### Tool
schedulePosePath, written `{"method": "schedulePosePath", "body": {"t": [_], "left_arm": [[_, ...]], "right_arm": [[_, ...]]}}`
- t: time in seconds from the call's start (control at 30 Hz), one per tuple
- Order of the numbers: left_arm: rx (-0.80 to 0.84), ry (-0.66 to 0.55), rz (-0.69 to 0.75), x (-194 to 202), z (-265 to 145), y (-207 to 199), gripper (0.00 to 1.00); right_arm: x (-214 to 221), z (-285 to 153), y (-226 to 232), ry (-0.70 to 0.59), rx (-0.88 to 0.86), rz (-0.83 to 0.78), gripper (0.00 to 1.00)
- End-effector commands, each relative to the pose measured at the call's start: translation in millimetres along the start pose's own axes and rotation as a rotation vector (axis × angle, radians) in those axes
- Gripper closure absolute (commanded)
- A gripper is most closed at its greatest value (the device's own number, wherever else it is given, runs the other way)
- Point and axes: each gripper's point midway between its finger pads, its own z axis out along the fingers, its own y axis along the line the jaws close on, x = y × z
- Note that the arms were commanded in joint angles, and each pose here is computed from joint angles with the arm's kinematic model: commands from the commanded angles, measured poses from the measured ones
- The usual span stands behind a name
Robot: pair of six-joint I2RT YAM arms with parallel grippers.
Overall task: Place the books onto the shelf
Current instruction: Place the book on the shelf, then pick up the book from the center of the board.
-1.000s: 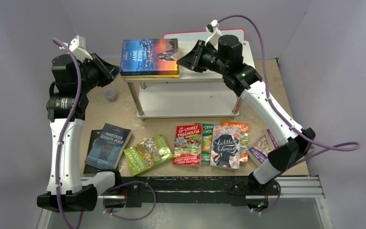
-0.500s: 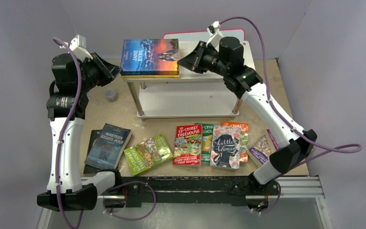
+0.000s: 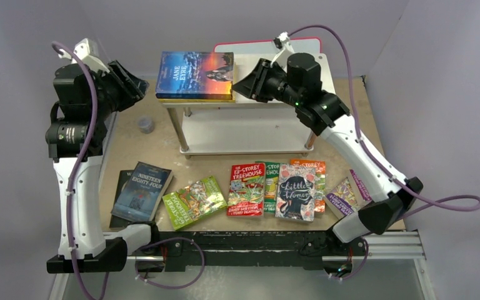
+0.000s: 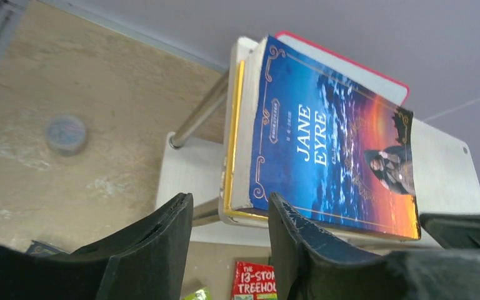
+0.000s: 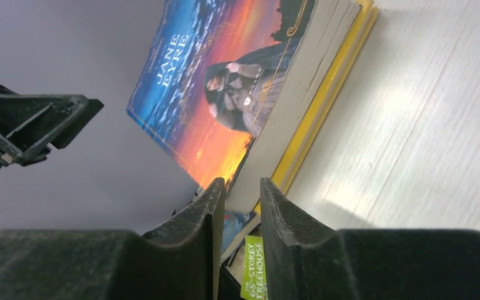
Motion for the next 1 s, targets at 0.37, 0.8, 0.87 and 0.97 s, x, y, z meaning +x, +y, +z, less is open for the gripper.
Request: {"method": "schedulePosePath", "body": {"t": [0.37,0.8,0.87,0.97], "left_arm": [[-0.056,-0.032,-0.075,45,-60,22,0.4],[-0.097,0.204,-0.327,210,-31,91,0.34],[-0.129,0.228,-0.358,224,-24,101,0.34],[-0.243,0.227,-0.38,235,-16,124,0.34]], "right_arm": [[58,-141,-54,-0.019,0.171,-0.219,0.37],[221,-123,-170,0.264,0.308,-0.03,0.25],[239,-112,-163,0.296,0.276,-0.041,0.24],[261,-94,-143,0.326,0.225,-0.114,0.24]]}}
